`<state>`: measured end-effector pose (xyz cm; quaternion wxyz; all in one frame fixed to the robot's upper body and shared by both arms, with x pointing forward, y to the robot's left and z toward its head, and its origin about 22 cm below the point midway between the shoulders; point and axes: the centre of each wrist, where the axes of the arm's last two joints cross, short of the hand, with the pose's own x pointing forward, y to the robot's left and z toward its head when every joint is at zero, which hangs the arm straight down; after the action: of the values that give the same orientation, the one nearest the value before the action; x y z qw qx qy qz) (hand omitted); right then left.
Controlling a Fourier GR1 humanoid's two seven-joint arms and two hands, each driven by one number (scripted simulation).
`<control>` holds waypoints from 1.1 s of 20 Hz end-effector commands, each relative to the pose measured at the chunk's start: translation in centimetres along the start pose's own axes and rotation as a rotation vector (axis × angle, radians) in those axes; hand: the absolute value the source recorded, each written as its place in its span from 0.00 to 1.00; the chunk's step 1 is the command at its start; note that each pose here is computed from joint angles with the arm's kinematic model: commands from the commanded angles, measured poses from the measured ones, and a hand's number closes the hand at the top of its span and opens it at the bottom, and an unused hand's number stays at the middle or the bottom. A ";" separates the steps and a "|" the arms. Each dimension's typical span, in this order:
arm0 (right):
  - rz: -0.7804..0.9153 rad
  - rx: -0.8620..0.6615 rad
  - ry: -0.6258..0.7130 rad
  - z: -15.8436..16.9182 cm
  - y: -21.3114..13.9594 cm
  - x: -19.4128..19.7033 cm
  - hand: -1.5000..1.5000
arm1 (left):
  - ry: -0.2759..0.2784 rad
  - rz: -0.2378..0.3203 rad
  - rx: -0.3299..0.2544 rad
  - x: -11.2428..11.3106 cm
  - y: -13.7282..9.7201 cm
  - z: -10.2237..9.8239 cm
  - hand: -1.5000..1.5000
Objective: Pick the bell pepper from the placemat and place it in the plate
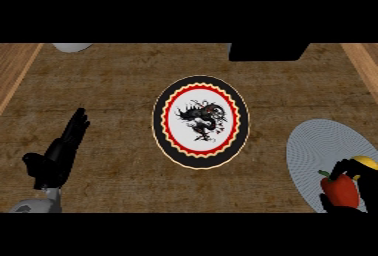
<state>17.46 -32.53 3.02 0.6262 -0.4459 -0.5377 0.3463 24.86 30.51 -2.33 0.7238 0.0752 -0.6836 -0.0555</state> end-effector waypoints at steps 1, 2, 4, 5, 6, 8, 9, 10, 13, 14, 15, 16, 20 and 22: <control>-0.010 -0.073 -0.078 3.8 -3.0 1.8 1.00 | -0.009 -0.012 0.004 -0.2 -0.7 0.5 0.50; -0.011 -0.109 -0.090 2.6 -4.0 2.6 1.00 | -0.020 -0.008 -0.006 0.5 1.0 -0.5 0.50; -0.047 -0.179 -0.116 3.6 -4.4 4.2 1.00 | -0.004 -0.004 0.004 -0.2 0.5 -0.5 0.50; -0.060 -0.221 -0.128 4.1 -5.5 4.1 1.00 | -0.011 0.009 -0.026 0.1 -0.3 0.1 0.50; -0.070 -0.279 -0.145 3.2 -6.6 4.8 1.00 | 0.000 -0.007 0.003 -0.3 -1.5 -0.3 0.50; -0.083 -0.347 -0.178 4.8 -5.6 6.0 1.00 | -0.017 -0.005 -0.013 -0.3 0.0 1.1 0.50; -0.055 -0.326 -0.177 3.3 -8.0 7.2 1.00 | -0.004 0.010 -0.029 -0.1 -1.0 0.7 0.50; -0.064 -0.344 -0.198 4.1 -8.2 6.8 1.00 | -0.025 -0.019 -0.009 -0.4 1.5 -0.6 0.50; -0.097 -0.302 -0.211 3.8 -7.8 9.0 1.00 | -0.010 -0.016 -0.022 -0.6 -1.1 0.4 0.50; -0.111 -0.315 -0.211 3.6 -7.0 10.2 1.00 | -0.003 -0.008 -0.012 -0.2 -0.6 -1.4 0.50; -0.127 -0.308 -0.226 3.4 -7.5 11.5 1.00 | -0.003 -0.010 -0.026 1.1 -0.5 0.3 0.50; -0.128 -0.295 -0.221 1.6 -7.5 11.9 1.00 | -0.025 -0.004 -0.011 0.2 -1.7 -0.6 0.50; -0.111 -0.275 -0.241 0.7 -7.3 15.7 1.00 | -0.013 -0.003 -0.020 0.6 0.3 0.0 0.50; -0.121 -0.246 -0.265 -1.1 -6.0 17.0 1.00 | -0.022 0.005 -0.024 1.0 -0.4 0.2 0.50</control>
<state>19.15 -22.12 14.62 0.5122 -0.4525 -0.6731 0.2825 25.18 29.96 -2.19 0.7196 0.0674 -0.6880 -0.0656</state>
